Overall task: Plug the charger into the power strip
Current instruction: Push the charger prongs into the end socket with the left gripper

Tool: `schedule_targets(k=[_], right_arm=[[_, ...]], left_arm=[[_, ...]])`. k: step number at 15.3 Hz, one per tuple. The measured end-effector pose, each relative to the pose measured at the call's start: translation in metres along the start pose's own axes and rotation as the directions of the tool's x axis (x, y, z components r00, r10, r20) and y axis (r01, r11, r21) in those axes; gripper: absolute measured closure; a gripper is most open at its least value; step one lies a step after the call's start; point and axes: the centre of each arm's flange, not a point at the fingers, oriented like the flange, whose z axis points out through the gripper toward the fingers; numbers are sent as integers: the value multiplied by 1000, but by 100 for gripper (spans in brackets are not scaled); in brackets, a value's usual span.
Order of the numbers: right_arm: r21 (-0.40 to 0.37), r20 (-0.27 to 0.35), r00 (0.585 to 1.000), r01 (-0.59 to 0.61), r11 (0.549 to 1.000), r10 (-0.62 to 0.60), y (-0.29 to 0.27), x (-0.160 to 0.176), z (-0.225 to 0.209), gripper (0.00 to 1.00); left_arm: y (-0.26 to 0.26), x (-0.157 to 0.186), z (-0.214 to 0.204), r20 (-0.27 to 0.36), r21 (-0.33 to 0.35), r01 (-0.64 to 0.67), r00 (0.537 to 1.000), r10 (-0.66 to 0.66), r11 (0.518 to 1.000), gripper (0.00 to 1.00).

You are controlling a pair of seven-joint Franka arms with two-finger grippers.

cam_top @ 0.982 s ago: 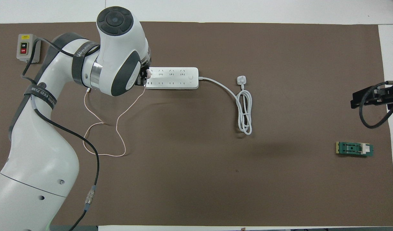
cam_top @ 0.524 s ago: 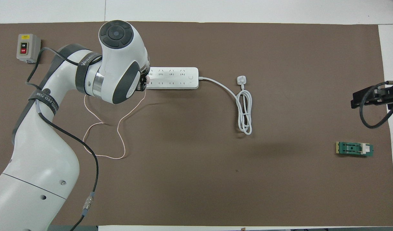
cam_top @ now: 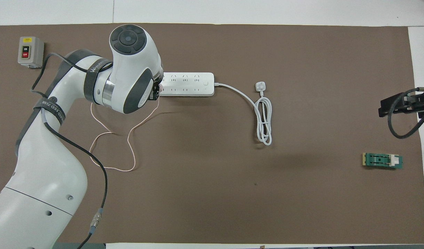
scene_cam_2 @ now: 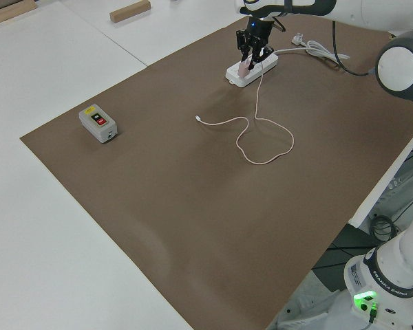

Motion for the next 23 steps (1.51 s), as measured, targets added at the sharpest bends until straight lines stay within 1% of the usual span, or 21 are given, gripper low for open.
schedule_targets(k=[6,14,18,23], right_arm=[[0,0,1000,0,1000,0,0,0,0,0],[0,0,1000,0,1000,0,0,0,0,0],[0,0,1000,0,1000,0,0,0,0,0],[0,0,1000,0,1000,0,0,0,0,0]], left_arm=[[-6,-17,0,-1,0,-12,1000,12,1000,69],[-4,-12,0,-5,-1,-3,1000,3,1000,69],[-1,-8,1,-22,-9,-6,1000,6,1000,69],[3,-10,12,-26,-1,-6,1000,6,1000,69]])
